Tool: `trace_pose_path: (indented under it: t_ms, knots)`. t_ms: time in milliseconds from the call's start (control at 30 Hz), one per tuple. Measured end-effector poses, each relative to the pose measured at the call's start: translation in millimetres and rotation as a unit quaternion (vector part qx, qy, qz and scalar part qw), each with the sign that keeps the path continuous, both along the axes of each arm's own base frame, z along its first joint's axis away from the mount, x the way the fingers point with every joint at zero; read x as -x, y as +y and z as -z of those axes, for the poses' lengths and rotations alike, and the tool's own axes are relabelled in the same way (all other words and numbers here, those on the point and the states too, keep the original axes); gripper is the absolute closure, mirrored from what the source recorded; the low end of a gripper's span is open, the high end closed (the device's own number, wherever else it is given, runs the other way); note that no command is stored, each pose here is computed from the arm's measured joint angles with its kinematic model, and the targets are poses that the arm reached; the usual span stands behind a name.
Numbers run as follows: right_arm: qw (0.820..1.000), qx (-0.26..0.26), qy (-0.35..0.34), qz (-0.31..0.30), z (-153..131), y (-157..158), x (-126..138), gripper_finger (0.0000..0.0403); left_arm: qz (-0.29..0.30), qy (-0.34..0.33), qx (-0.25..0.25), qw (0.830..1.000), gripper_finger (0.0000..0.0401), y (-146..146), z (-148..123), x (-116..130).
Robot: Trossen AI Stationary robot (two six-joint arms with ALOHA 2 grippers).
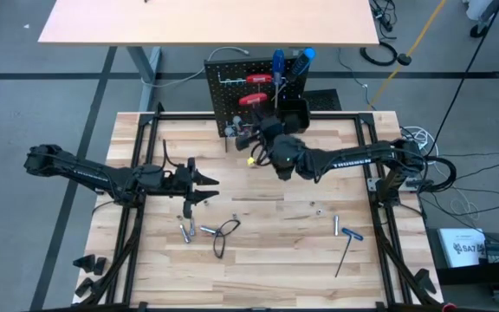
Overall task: Hang tools onto peg board
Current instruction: Hang the allen wrench on the peg board
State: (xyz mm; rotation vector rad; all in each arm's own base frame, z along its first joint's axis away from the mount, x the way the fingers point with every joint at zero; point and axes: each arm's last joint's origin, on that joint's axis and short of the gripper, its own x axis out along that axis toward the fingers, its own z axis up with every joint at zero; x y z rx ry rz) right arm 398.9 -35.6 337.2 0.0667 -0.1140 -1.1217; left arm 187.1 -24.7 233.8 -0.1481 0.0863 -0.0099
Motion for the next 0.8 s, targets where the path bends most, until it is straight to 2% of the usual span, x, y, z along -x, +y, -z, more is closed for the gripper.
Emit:
trace_pose_path:
  t_ms: [167, 333, 600, 800]
  knots:
    - [1.0, 0.011, -0.002, 0.006, -3.2, -18.3, 1.5, 0.0403, 0.002, 0.0, -0.022, 1.0, 0.0247, 0.0, 0.1, 0.0]
    - [1.0, 0.015, -0.01, 0.003, -1.1, -32.5, -0.1, 0.0403, 0.0, 0.0, -0.023, 1.0, 0.0247, 0.1, 0.1, 0.0]
    - [1.0, 0.019, -0.006, 0.017, 13.6, -46.4, -8.0, 0.0403, -0.003, 0.0, -0.028, 1.0, 0.0247, 0.3, 0.0, 0.0]
    - [0.999, 0.02, -0.014, 0.028, 14.0, -55.4, -7.0, 0.0403, -0.003, -0.001, -0.035, 0.999, 0.0247, 0.3, 0.0, 0.0]
